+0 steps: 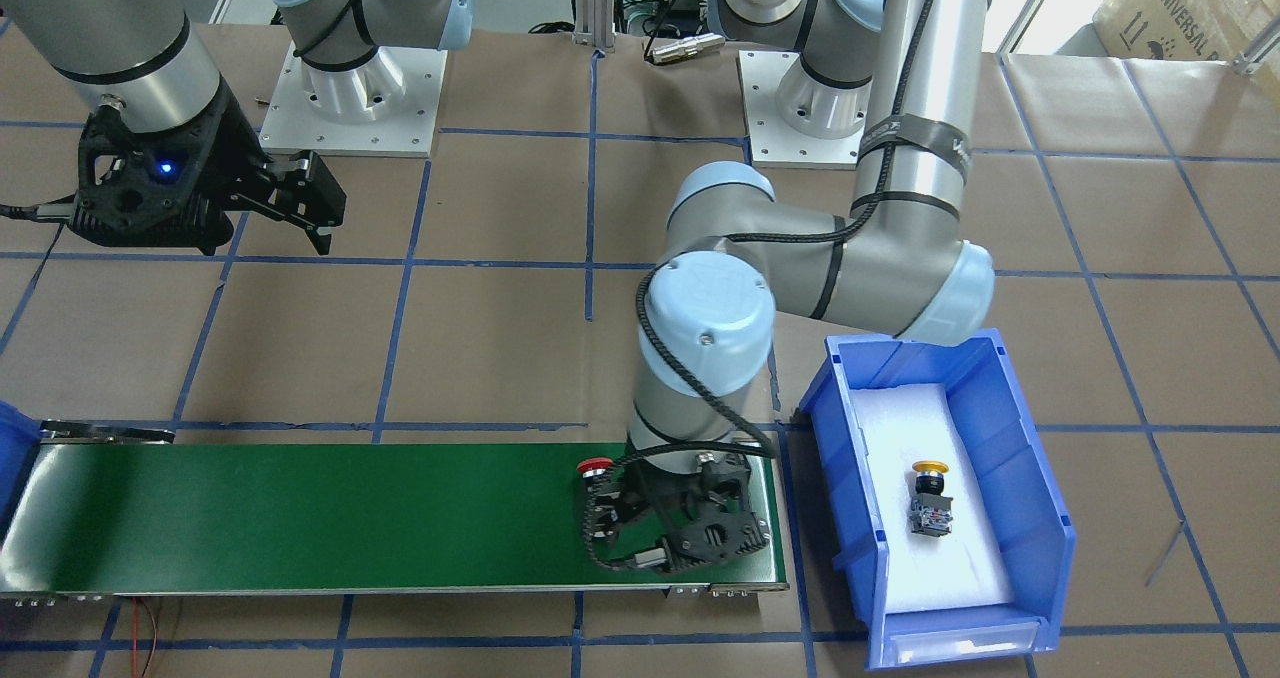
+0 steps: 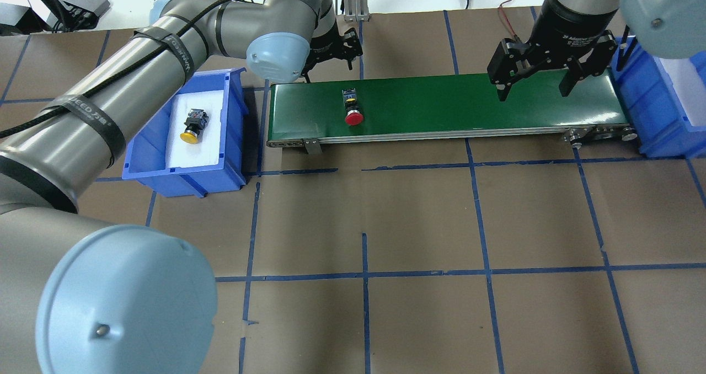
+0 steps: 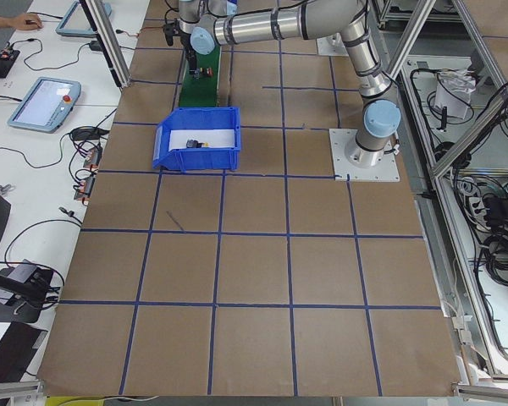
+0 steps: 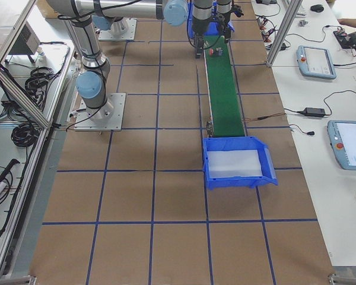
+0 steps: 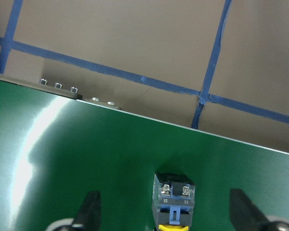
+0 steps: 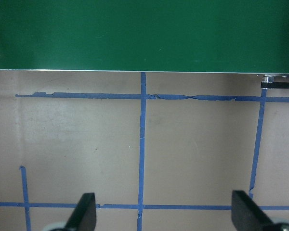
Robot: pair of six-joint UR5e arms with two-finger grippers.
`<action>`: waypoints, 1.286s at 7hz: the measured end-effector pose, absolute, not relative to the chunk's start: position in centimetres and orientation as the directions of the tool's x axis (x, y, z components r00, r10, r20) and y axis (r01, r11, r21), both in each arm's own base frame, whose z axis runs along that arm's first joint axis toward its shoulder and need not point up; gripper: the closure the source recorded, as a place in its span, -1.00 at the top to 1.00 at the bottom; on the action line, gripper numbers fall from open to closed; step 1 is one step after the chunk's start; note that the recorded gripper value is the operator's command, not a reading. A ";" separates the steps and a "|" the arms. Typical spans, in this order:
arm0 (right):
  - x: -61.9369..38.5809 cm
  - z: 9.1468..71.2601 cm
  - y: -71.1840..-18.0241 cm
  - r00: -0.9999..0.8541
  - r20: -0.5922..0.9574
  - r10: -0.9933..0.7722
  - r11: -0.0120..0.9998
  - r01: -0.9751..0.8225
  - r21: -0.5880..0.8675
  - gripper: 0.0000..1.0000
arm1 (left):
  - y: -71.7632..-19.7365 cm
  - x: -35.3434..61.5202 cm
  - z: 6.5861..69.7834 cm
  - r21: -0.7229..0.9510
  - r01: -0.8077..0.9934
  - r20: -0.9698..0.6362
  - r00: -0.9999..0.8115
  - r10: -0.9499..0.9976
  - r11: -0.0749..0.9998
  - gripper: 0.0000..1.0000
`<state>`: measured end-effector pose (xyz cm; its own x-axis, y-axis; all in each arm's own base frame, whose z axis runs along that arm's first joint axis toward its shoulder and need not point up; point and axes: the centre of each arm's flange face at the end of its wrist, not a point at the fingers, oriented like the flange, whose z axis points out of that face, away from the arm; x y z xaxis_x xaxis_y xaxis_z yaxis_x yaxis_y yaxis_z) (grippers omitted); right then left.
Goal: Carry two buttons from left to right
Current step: 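Return the left gripper to the bin while the right gripper reaches the red button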
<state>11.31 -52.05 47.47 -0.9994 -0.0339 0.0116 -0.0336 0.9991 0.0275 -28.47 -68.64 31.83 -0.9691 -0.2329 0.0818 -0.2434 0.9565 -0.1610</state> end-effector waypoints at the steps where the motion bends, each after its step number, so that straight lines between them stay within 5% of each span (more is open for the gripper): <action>1: 11.3 47.5 -52.1 -0.999 0.011 -0.034 0.999 -0.034 0.027 1.00 | -69.6 -23.4 33.6 -0.163 -0.190 0.086 -0.980 -0.177 0.968 1.00; 4: 11.5 46.9 -52.9 -0.999 0.011 -0.035 0.999 -0.035 0.007 1.00 | -70.6 -8.8 36.6 -0.127 -0.061 0.080 -0.996 -0.051 0.990 1.00; 9: 18.1 41.2 -57.8 -0.999 0.014 -0.044 0.997 -0.045 -0.056 1.00 | -66.8 0.8 30.4 -0.089 0.022 0.053 -0.998 0.027 0.996 0.88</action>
<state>18.08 -57.82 41.17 -0.9989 -0.0440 0.0144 -0.0447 0.9974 -0.0562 0.84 -66.77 30.38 -0.9982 0.0268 0.0534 0.0220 0.9958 -0.0887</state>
